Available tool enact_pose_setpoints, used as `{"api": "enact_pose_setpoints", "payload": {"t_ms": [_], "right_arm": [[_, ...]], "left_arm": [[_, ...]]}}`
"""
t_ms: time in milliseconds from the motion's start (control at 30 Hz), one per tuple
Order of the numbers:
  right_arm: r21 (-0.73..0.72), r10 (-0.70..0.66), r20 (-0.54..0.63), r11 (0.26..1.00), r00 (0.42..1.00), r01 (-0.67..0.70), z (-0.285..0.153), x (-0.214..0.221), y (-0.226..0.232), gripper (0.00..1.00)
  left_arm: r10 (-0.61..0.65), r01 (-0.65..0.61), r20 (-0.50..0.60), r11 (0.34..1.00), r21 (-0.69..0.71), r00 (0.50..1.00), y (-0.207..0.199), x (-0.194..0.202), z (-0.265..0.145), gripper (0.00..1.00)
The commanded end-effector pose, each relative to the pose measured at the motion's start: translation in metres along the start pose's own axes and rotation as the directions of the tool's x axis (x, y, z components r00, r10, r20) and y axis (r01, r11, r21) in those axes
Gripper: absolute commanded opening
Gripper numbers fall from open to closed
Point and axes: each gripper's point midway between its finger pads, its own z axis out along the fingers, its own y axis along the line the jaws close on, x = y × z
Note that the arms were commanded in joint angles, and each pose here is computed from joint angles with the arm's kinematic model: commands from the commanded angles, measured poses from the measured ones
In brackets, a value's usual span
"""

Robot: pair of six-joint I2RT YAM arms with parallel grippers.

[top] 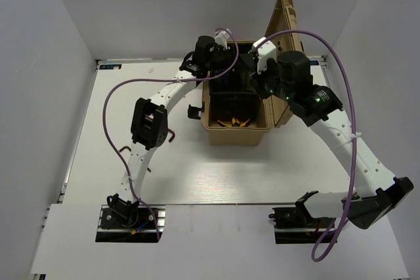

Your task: Sort the tools into containers

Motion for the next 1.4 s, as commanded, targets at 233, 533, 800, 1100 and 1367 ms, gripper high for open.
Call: {"api": "enact_pose_setpoints", "payload": {"t_ms": [233,533,800,1100,1367], "right_arm": [[-0.133,0.011,0.049,0.991,0.999,-0.004,-0.011,-0.014,0.021,0.0],[-0.549,-0.015,0.015,0.836,1.0,0.021,-0.002,0.007,0.097,0.2],[-0.507,0.003,-0.183,0.856,0.983,-0.097,0.11,0.014,0.143,0.25],[-0.497,-0.123,-0.194,0.868,0.973,0.011,0.208,0.032,0.242,0.43],[-0.504,-0.188,-0.223,0.862,0.957,0.052,0.254,0.087,0.282,0.48]], "left_arm": [[0.113,-0.119,0.109,0.992,0.044,0.988,-0.066,-0.055,-0.03,0.57],[0.355,-0.105,0.284,0.769,-0.631,0.89,-0.068,-0.081,-0.255,0.11],[0.3,0.209,0.304,0.312,-0.927,0.904,-0.001,0.057,-0.446,0.94],[0.3,0.502,0.539,0.195,-0.842,0.787,-0.012,0.128,-0.545,0.96],[0.395,0.497,0.587,0.314,-0.809,0.707,-0.018,0.141,-0.567,0.96]]}}
